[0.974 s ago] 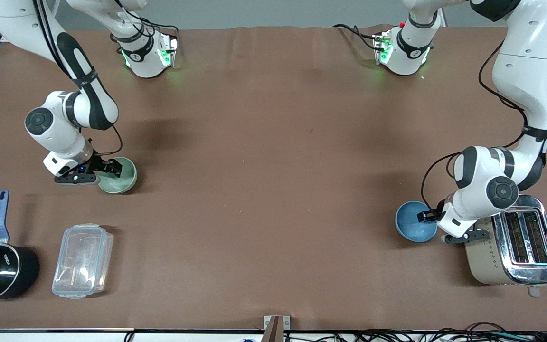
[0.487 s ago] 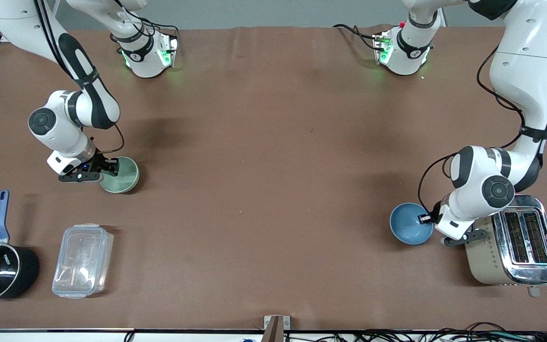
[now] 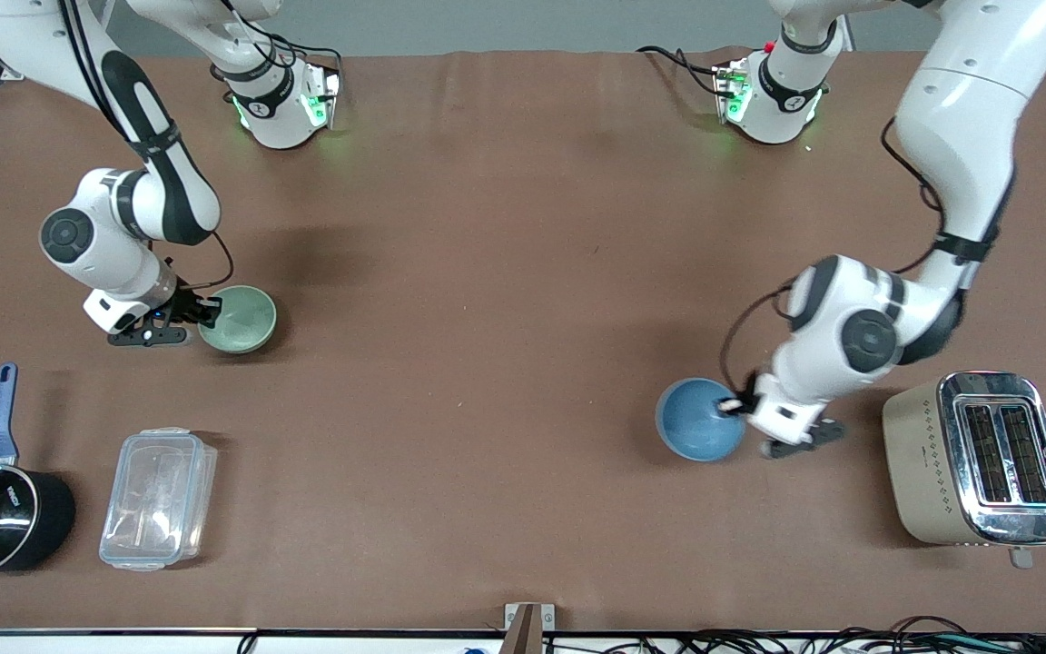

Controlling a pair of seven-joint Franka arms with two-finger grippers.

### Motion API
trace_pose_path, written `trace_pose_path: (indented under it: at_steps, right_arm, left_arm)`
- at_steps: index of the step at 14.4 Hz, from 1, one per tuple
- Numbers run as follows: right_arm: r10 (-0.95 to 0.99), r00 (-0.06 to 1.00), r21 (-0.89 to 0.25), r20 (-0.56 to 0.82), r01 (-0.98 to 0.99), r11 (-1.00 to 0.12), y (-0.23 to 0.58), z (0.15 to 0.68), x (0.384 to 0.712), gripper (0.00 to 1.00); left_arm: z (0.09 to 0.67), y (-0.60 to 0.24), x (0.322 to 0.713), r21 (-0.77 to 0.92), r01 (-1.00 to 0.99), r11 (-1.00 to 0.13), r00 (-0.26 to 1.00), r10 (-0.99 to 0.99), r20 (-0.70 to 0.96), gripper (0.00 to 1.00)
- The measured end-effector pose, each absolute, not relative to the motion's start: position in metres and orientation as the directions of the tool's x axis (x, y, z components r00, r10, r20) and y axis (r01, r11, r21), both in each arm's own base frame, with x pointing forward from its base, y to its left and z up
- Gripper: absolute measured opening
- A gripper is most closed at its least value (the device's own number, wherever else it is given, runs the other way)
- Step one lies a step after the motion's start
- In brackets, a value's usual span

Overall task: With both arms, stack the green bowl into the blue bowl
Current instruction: 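Slide the blue bowl with the left gripper toward the green bowl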

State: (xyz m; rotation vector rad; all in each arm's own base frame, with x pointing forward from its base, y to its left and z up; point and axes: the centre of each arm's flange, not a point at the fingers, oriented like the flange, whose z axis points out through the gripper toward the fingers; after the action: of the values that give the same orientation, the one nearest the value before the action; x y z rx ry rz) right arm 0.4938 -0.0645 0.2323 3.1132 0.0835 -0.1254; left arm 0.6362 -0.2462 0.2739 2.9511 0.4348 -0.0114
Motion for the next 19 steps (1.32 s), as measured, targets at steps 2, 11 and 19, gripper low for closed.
trace_pose_path:
  at_steps: [2, 11, 19]
  right_arm:
    - [0.039, 0.988, -0.001, -0.147, 0.039, -0.999, -0.064, 0.270, 0.506, 0.06]
    - [-0.076, 0.964, -0.059, -0.253, -0.094, -0.994, 0.033, 0.432, 0.561, 0.06]
    - [-0.192, 0.948, -0.091, -0.253, -0.220, -0.971, 0.160, 0.407, 0.570, 0.06]
  left_arm:
    - [0.281, -0.323, 0.604, 0.165, 0.275, -0.947, 0.962, 0.271, -0.044, 0.07]
    - [0.228, -0.514, 0.478, 0.146, 0.223, -0.964, 0.968, 0.201, -0.154, 0.05]
    - [0.253, -0.507, 0.513, 0.180, 0.254, -0.950, 0.966, 0.239, -0.101, 0.55]
